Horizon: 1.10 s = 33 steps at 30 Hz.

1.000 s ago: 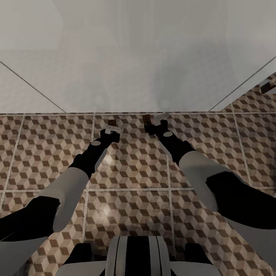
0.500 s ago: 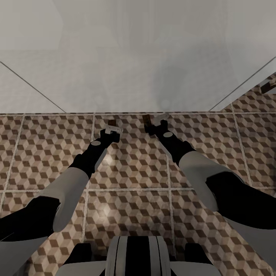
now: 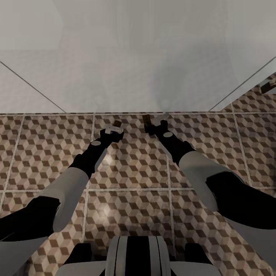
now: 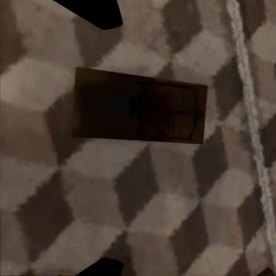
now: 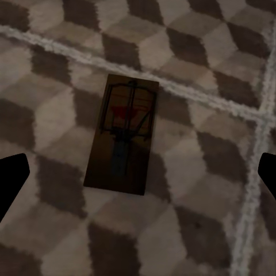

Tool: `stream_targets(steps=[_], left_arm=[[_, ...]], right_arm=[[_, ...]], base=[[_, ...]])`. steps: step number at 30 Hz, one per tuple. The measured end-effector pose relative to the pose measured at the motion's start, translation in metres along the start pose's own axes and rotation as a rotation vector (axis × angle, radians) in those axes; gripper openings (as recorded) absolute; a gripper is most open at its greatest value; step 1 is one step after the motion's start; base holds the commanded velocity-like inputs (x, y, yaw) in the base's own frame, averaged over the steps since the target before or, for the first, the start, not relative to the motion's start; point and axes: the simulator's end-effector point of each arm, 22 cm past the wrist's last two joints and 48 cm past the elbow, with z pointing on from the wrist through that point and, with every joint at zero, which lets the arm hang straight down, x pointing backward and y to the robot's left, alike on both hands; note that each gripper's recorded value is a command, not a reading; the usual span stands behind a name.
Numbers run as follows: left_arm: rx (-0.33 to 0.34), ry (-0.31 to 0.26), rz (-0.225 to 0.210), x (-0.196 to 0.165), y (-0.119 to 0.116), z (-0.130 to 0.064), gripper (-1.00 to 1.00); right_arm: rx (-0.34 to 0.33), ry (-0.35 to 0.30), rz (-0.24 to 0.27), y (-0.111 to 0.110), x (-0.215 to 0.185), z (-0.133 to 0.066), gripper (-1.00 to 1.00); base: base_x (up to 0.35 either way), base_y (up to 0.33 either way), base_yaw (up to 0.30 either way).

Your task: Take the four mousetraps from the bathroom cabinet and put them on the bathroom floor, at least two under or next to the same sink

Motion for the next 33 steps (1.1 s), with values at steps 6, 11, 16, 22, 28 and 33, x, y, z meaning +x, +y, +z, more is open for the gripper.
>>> stream_targets(steps=[6, 11, 16, 22, 28, 33], left_arm=[[0.000, 0.000, 0.000, -0.0002, 0.0000, 0.0000, 1.00], [0.000, -0.001, 0.000, -0.0002, 0.0002, 0.0000, 1.00], [0.000, -0.002, 0.000, -0.0004, 0.0001, 0.0000, 1.00], [0.000, -0.002, 0.000, -0.0003, 0.0001, 0.0000, 1.00], [0.000, -0.005, 0.001, -0.0008, 0.0004, 0.0001, 1.00], [0.000, -0.041, 0.002, -0.0075, 0.0004, 0.0001, 1.00]], right_arm=[[0.000, -0.001, 0.000, 0.0000, -0.0002, 0.0000, 1.00], [0.000, -0.001, 0.000, 0.0000, -0.0003, 0.0000, 1.00], [0.000, -0.001, 0.000, 0.0000, -0.0003, 0.0000, 1.00], [0.000, -0.001, 0.000, 0.0000, -0.0003, 0.0000, 1.00], [0.000, -0.001, 0.000, 0.0000, -0.0001, 0.0001, 1.00], [0.000, -0.001, 0.000, 0.0001, 0.0002, 0.0003, 1.00]], base=[[0.000, 0.000, 0.000], [0.000, 0.000, 0.000], [0.000, 0.000, 0.000], [0.000, 0.000, 0.000], [-0.084, 0.000, 0.000], [-0.264, 0.000, 0.000]])
